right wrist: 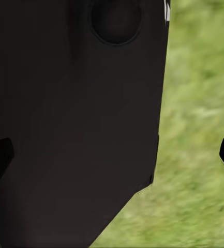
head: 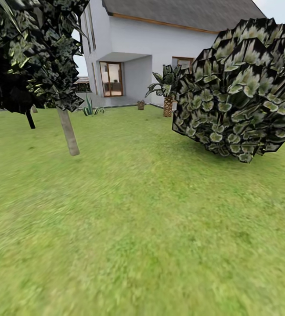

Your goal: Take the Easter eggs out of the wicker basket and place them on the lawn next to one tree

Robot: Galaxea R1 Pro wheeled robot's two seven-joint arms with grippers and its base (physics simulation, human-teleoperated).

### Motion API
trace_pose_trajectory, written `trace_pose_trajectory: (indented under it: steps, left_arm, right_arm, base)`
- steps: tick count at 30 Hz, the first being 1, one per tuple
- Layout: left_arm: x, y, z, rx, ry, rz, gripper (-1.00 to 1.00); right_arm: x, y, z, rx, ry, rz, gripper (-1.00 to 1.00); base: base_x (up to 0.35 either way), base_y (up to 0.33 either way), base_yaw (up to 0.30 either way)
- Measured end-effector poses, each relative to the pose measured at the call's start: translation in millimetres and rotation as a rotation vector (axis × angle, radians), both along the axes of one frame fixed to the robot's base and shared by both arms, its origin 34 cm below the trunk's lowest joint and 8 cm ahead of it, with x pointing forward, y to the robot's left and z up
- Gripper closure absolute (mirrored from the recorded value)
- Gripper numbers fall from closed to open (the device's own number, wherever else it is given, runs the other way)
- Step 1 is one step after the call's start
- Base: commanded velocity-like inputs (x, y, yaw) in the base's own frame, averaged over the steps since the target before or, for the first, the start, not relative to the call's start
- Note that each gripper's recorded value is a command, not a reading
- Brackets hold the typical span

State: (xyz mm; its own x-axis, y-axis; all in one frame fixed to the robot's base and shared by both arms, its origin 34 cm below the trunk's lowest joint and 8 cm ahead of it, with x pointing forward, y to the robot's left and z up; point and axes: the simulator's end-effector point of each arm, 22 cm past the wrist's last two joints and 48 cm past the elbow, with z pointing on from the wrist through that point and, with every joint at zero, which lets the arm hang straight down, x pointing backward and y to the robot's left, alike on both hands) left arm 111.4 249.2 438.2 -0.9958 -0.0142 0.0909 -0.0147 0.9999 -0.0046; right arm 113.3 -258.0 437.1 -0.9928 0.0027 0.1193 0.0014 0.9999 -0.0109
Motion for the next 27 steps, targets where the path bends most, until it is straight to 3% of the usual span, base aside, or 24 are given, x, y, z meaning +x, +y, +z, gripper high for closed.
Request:
trace_pose_trajectory:
  steps: [27]
  left_arm:
    - [-0.1, 0.1, 0.0, 0.0, 0.001, 0.0, -1.0]
  right_arm:
    - [-0.2, 2.8, 0.0, 0.009, 0.0, 0.01, -1.0]
  base:
    - [0.323, 0.073, 0.0]
